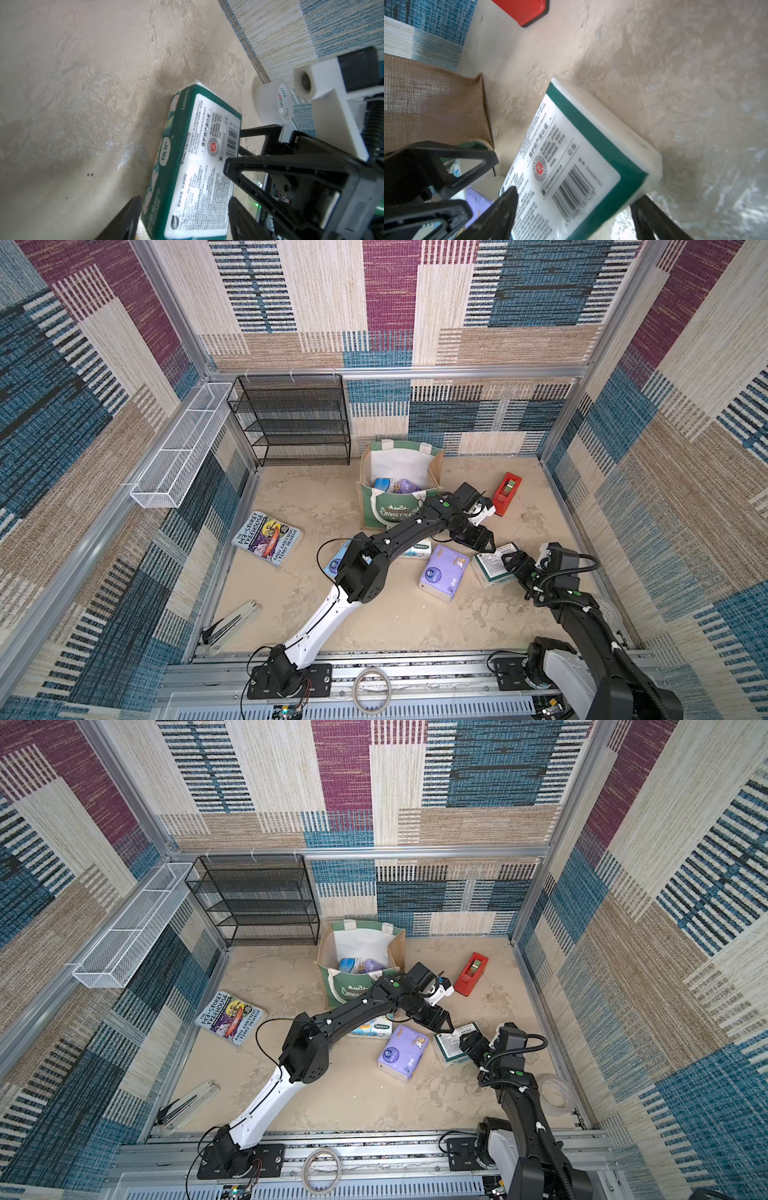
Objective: Put tissues into the canvas bag
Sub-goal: Pick up the pack of facial tissues from the center of the board.
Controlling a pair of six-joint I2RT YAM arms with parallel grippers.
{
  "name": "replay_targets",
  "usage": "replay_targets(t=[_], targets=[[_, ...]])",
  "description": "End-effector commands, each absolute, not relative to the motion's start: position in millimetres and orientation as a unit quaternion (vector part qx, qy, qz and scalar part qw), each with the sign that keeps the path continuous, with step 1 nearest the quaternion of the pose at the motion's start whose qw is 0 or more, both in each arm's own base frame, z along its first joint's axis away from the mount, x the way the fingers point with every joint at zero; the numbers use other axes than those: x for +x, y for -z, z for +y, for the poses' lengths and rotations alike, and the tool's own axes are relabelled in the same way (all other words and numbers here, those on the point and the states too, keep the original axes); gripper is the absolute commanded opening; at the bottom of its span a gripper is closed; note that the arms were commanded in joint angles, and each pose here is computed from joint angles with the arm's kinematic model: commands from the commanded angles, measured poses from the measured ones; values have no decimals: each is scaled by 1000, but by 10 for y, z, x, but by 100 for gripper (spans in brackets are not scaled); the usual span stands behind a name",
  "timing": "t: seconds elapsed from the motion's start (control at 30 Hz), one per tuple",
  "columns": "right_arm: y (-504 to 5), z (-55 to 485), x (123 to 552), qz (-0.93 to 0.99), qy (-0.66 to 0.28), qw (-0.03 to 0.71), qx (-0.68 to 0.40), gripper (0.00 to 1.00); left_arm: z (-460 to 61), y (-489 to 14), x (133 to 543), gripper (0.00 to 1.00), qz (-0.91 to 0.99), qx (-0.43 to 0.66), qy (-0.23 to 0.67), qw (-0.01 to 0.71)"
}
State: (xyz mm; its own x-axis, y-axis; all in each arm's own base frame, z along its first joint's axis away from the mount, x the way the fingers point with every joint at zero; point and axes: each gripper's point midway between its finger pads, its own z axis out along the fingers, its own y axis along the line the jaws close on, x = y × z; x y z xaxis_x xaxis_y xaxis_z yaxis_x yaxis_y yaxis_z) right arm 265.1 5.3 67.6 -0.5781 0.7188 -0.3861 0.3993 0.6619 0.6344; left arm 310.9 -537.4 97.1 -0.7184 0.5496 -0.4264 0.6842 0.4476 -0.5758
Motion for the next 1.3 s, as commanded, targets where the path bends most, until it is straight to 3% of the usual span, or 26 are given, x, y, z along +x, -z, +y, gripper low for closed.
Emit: replay_targets(t=[0.0, 0.43, 0.67, 0.97, 1.27], targets=[[-847, 148, 2864, 840, -292, 351, 294, 83, -5342, -977, 3081, 70, 847, 357, 387, 75], [-1091, 176, 3314, 857, -297, 365, 208, 81, -5048, -1123, 3285, 65, 867, 297, 389, 93], [-864, -11, 3172, 877, -230, 350, 236, 85, -5053, -1009, 3428, 65, 879, 280, 375, 94], [-730, 63, 3098, 867, -256, 351, 245, 89, -5207, -867, 3410, 67, 875, 280, 386, 79], [-635, 174, 3079, 859, -295, 340, 245, 87, -5098, -576, 3451, 67, 900, 264, 342, 65]])
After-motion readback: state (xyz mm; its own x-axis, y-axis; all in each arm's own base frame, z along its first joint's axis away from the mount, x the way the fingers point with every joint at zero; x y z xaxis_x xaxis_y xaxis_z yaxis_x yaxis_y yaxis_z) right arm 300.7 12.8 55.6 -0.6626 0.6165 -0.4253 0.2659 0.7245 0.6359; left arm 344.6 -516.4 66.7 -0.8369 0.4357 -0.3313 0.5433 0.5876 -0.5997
